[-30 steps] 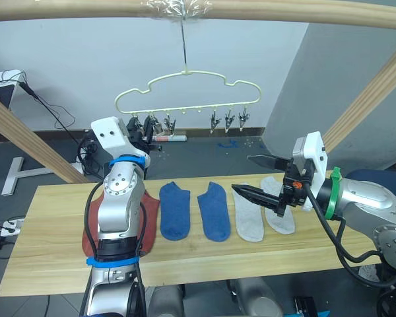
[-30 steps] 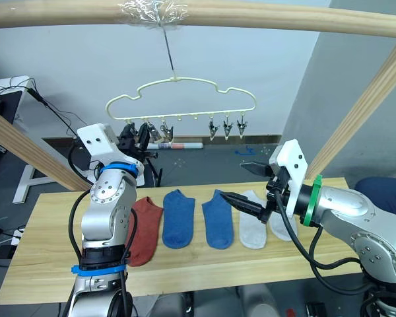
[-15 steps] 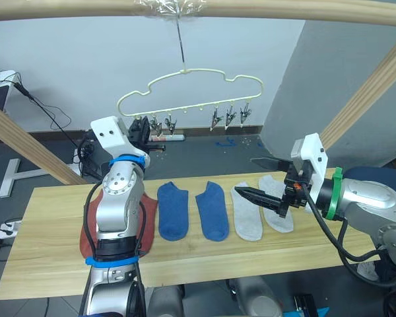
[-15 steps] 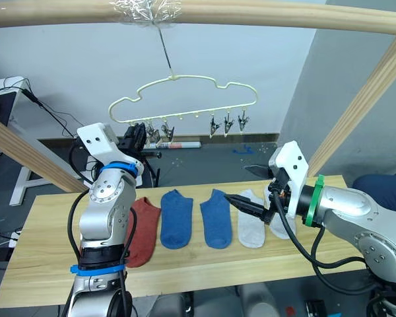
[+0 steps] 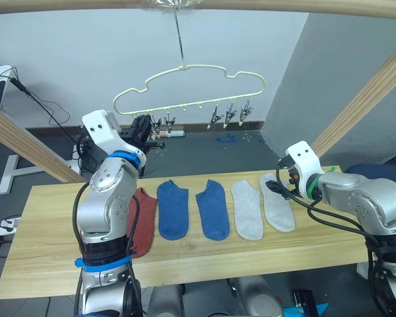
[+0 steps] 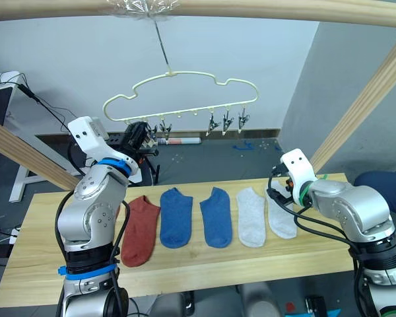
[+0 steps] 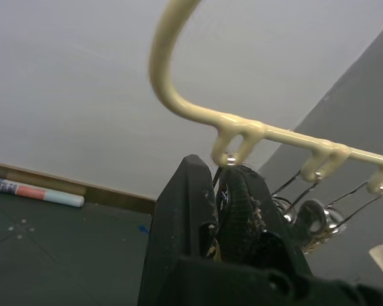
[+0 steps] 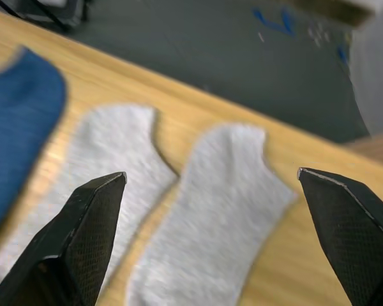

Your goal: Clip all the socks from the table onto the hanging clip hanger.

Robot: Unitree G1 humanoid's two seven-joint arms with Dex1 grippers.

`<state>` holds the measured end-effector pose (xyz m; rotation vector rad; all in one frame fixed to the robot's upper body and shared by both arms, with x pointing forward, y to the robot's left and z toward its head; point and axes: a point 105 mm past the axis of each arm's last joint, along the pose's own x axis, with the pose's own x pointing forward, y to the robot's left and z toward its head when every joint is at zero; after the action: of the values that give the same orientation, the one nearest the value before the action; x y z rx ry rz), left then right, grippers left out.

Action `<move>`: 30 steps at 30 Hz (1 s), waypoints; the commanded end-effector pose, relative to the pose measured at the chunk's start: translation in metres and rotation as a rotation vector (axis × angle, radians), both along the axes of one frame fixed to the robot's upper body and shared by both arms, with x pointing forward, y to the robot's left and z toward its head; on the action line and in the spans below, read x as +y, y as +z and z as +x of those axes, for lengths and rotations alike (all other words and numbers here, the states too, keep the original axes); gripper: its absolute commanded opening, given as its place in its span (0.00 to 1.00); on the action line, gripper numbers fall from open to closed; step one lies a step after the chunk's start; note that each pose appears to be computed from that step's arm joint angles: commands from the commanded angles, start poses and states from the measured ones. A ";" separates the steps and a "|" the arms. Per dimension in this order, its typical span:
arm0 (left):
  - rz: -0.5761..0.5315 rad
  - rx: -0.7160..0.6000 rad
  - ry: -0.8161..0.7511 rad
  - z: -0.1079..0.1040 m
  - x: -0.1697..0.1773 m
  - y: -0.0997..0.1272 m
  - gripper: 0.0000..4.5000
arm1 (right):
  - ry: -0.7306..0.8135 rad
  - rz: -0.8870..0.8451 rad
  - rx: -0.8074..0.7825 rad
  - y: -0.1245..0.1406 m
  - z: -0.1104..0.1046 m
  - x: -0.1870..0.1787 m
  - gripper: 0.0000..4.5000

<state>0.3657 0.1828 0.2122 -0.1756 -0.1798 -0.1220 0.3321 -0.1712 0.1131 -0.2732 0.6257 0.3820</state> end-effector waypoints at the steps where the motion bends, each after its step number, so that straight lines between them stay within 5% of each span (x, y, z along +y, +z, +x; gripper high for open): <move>1: 0.003 -0.068 -0.016 -0.007 -0.003 0.021 0.03 | -0.034 -0.037 -0.026 -0.001 0.008 -0.003 1.00; 30: 0.031 -0.059 -0.018 -0.009 -0.006 0.022 0.03 | -0.045 -0.146 0.055 -0.077 0.031 -0.020 1.00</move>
<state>0.3631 0.1786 0.2191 -0.1632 -0.1777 -0.1397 0.3677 -0.1850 0.0476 -0.3637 0.6753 0.3140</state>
